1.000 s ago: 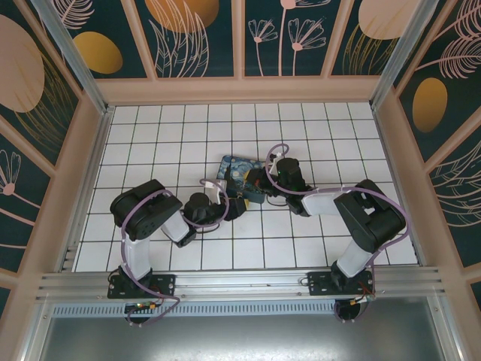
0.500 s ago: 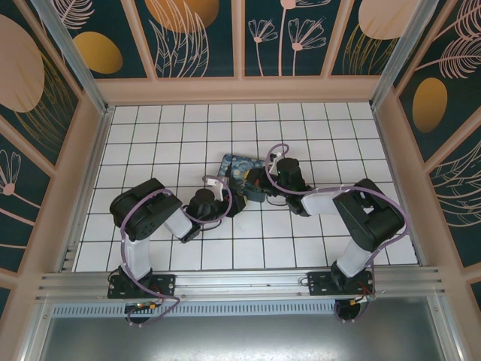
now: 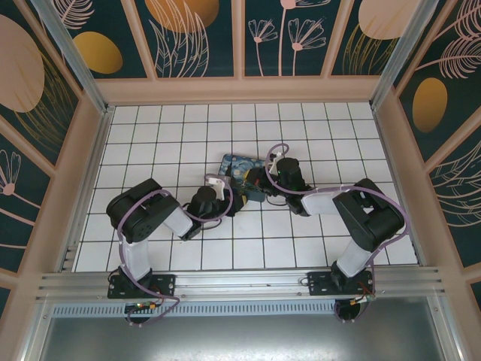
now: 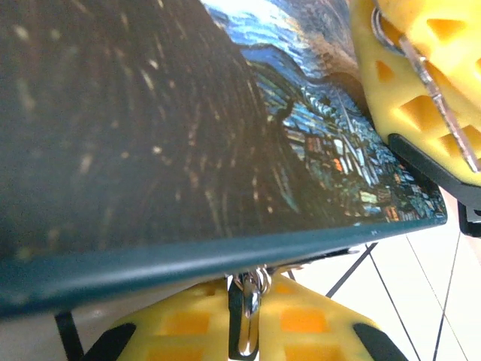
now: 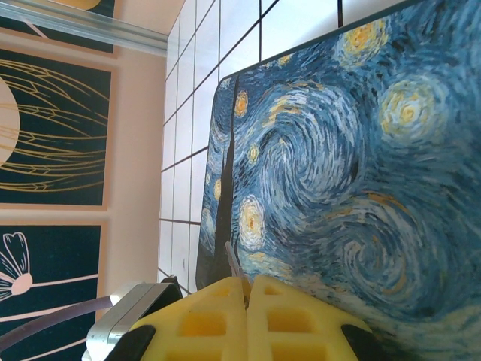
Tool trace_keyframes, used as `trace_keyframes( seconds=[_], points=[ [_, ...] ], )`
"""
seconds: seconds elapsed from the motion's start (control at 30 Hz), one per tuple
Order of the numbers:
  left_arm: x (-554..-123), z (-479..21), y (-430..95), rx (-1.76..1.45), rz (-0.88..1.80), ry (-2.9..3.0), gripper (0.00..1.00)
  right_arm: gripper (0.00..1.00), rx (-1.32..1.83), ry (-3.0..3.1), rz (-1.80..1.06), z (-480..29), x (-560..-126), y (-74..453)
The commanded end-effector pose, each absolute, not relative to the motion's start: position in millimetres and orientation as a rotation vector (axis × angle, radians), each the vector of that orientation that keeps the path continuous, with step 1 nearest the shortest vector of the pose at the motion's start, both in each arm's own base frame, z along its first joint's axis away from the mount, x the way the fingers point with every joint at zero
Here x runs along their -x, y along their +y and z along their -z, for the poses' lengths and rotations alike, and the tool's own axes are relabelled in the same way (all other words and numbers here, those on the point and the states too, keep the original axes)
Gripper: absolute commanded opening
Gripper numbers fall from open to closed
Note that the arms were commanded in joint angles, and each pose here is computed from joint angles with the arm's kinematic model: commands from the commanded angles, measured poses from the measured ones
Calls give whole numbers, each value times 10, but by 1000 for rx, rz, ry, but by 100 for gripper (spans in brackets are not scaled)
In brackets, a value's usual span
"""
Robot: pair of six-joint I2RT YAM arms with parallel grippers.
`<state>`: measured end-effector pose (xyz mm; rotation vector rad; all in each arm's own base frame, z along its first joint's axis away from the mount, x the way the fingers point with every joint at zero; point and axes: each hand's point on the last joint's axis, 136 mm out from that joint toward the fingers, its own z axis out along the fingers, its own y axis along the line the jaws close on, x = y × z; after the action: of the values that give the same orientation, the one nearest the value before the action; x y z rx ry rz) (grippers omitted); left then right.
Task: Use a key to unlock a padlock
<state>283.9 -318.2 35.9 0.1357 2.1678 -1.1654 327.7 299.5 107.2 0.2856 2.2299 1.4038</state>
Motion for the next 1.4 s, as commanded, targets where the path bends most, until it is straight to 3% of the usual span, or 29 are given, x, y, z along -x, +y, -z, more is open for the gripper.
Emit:
trace_keyframes(
  seconds=[0.0, 0.57, 1.07, 1.37],
  points=[
    [-2747, -279, -3238, -172, 1180, 2257, 0, 0, -266, 2246, -1414, -1091, -3298, 3043],
    [-2642, -394, -3407, -256, 1258, 2355, 0, 0, -191, 2057, -1365, -1996, -3109, 2743],
    [-2526, -678, -3479, -283, 1407, 2357, 0, 0, -317, 2103, -1380, -1317, -2160, 2446],
    [-2582, -789, -3512, -131, 1479, 2391, 0, 0, -432, 2087, -1391, -1005, -1912, 2190]
  ],
)
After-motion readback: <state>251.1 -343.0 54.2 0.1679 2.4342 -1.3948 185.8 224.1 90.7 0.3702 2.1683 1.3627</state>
